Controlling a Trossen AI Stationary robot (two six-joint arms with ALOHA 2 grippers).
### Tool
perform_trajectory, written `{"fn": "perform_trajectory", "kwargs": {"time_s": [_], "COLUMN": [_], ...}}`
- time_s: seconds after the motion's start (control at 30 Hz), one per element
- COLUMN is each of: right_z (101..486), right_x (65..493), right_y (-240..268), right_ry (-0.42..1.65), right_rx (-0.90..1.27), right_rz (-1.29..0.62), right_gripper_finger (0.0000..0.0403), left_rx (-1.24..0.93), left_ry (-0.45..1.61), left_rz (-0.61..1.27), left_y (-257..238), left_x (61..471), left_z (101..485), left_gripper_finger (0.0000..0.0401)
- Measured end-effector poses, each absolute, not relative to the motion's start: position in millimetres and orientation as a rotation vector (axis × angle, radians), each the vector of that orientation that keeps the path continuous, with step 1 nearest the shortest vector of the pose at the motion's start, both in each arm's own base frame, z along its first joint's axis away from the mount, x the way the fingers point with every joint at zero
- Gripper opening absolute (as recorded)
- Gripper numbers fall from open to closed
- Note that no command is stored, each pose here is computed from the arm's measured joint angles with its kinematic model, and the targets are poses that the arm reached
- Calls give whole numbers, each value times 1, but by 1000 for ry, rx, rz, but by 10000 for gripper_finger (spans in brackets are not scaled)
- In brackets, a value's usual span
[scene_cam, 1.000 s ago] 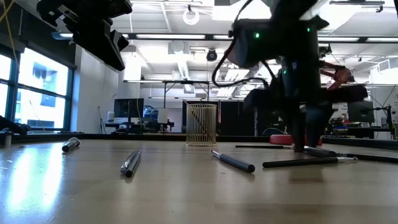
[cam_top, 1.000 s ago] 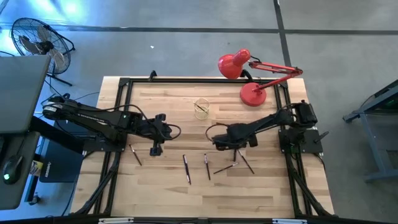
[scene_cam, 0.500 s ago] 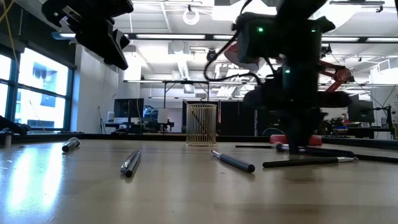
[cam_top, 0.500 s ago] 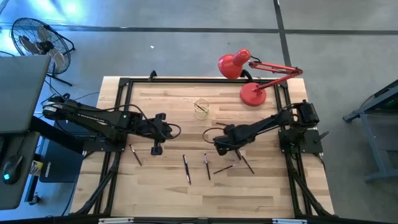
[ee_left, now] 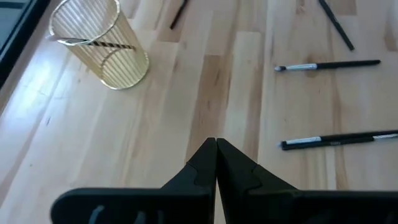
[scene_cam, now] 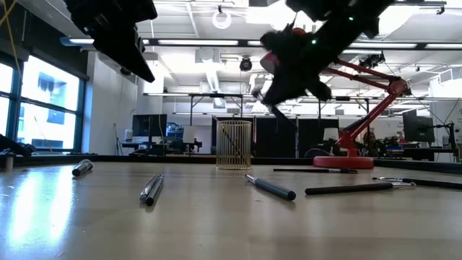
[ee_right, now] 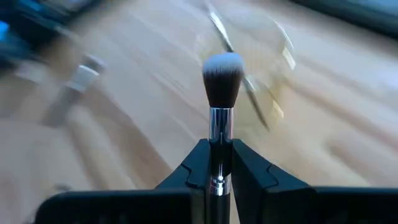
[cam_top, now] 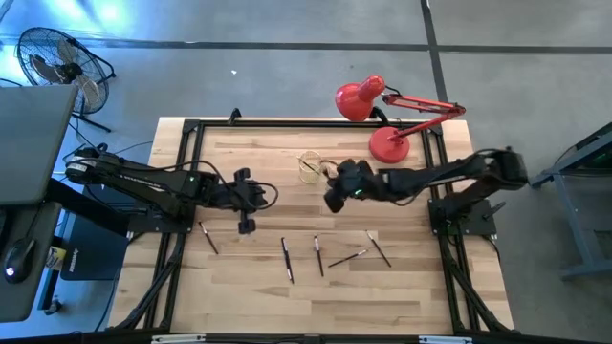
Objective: Pick & Place Makeup Brushes
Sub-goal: Put the powder brush into the makeup brush holder, then put the eyeshadow brush into the makeup brush holder
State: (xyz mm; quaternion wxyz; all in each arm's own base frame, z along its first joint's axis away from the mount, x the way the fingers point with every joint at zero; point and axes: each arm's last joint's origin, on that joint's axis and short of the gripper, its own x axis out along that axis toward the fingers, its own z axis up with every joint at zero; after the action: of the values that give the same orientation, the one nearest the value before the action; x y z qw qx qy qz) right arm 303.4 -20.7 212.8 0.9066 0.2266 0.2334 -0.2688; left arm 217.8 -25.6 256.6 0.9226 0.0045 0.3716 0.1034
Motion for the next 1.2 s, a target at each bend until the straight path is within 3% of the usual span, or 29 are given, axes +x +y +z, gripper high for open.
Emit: {"fn": "perform_trajectory", "kwargs": {"time_s": [0.17, 0.33, 0.83, 1.2], "right_z": [222, 219, 185, 181], "right_x": [286, 283, 314, 316], "right_y": [-45, -63, -127, -132], "right_ry": [81, -41, -10, 1], "right_rx": [366, 138, 87, 108], "right_rz": [-403, -400, -256, -269], "right_gripper_finger": [33, 33, 33, 85], "left_rx": [0, -29, -196, -291], "left_ry": [709, 673, 657, 668], "left_rz": [239, 254, 391, 410], "left_y": [-26, -27, -27, -28], "left_x": [223, 231, 243, 246], "left_z": [259, 258, 245, 240], "left_gripper_finger": [3, 3, 3, 3]}}
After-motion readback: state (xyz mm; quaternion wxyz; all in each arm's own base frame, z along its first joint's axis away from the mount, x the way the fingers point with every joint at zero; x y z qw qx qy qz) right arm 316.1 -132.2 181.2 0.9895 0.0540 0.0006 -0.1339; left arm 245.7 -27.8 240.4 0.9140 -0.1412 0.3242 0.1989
